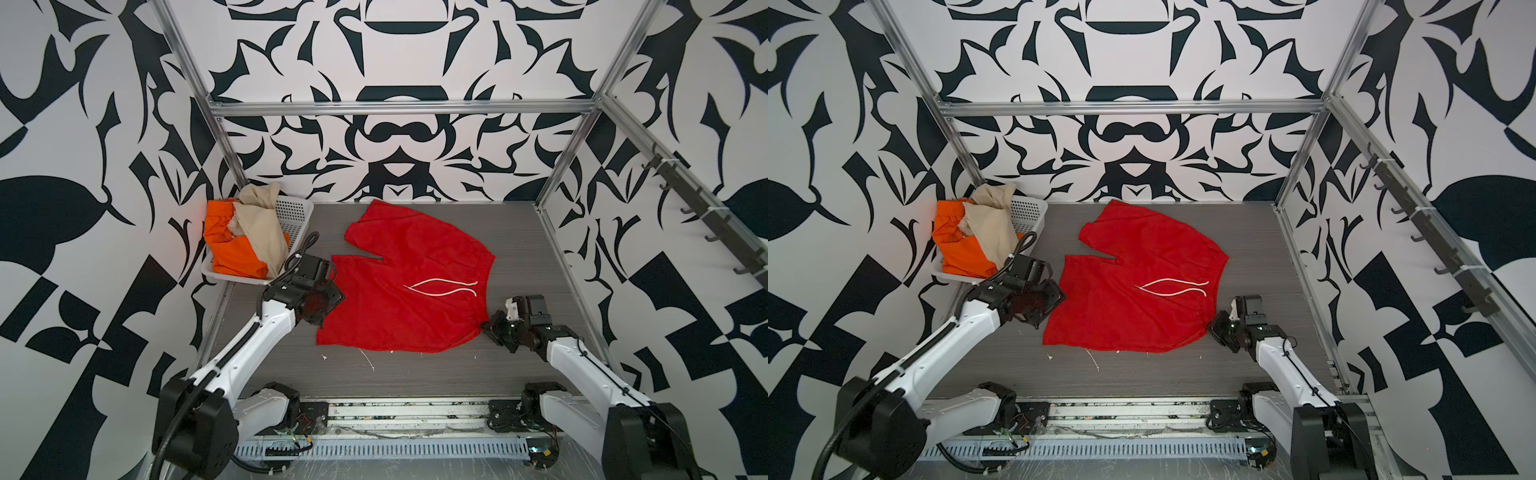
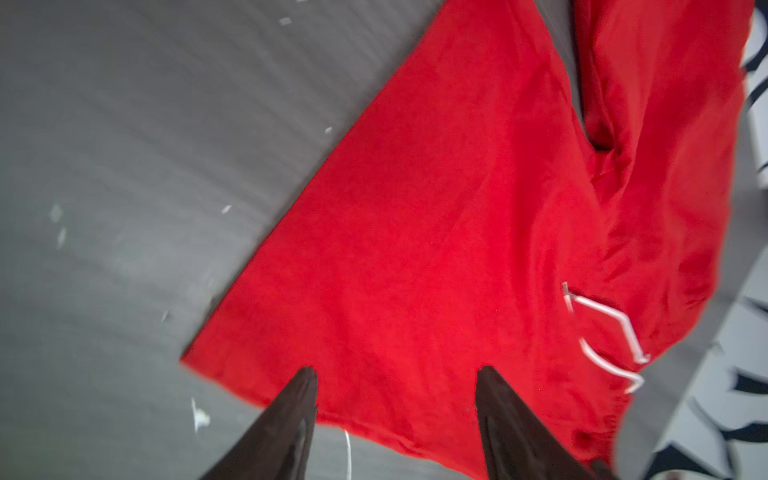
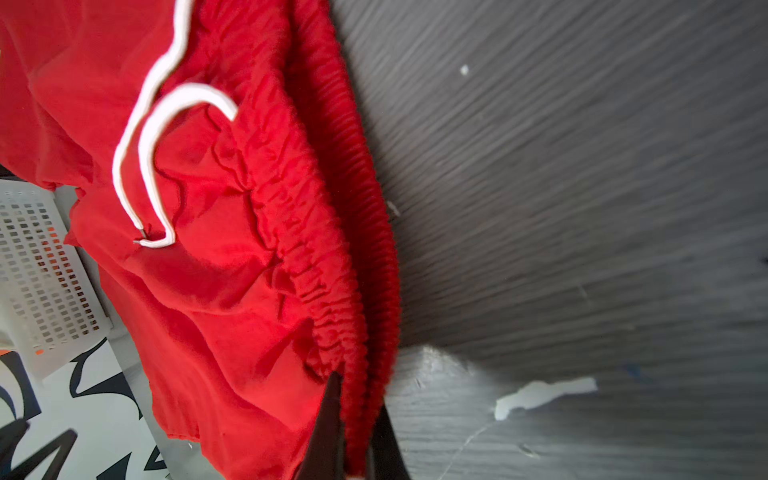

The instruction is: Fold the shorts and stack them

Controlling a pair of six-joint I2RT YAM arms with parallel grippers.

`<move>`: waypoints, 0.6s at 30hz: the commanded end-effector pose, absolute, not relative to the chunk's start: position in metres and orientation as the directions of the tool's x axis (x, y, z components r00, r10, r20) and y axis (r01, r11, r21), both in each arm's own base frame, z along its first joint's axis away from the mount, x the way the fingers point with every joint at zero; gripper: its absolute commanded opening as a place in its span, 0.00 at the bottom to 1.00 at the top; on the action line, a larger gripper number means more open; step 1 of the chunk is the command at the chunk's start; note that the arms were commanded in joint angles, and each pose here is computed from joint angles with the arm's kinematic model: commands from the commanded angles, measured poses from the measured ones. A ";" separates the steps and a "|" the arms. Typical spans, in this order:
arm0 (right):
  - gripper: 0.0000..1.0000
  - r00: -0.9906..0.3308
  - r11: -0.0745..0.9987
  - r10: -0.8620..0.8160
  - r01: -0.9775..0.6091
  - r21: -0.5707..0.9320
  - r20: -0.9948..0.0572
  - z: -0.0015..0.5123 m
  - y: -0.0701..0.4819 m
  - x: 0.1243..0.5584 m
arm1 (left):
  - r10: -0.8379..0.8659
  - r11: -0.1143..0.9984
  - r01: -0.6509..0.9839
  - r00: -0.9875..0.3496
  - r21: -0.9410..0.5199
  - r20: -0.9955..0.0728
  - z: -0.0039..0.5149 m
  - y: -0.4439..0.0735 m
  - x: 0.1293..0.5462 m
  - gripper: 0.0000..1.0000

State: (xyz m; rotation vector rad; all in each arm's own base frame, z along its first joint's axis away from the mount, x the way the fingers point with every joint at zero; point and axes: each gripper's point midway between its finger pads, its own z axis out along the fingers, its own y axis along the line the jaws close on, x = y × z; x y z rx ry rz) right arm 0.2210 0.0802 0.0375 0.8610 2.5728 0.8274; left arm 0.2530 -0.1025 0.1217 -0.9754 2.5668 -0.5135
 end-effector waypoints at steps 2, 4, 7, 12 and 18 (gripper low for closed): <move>0.01 -0.792 0.672 0.596 0.403 0.622 -0.131 0.052 0.083 0.229 | -0.842 0.521 -0.793 -0.538 -0.316 -0.037 0.086 -0.071 0.202 0.62; 0.01 -0.798 0.679 0.588 0.396 0.618 -0.134 0.052 0.083 0.229 | -0.869 0.468 -0.826 -0.495 -0.314 0.005 0.074 -0.067 0.194 0.62; 0.00 -0.803 0.683 0.581 0.392 0.617 -0.134 0.051 0.084 0.229 | -0.889 0.412 -0.848 -0.454 -0.333 0.055 0.058 -0.070 0.195 0.61; 0.00 -0.810 0.688 0.570 0.378 0.619 -0.140 0.054 0.085 0.230 | -0.891 0.399 -0.867 -0.444 -0.300 0.098 0.037 -0.075 0.192 0.61; 0.00 -0.815 0.691 0.562 0.371 0.621 -0.138 0.054 0.086 0.230 | -0.895 0.384 -0.878 -0.430 -0.286 0.118 0.024 -0.078 0.196 0.62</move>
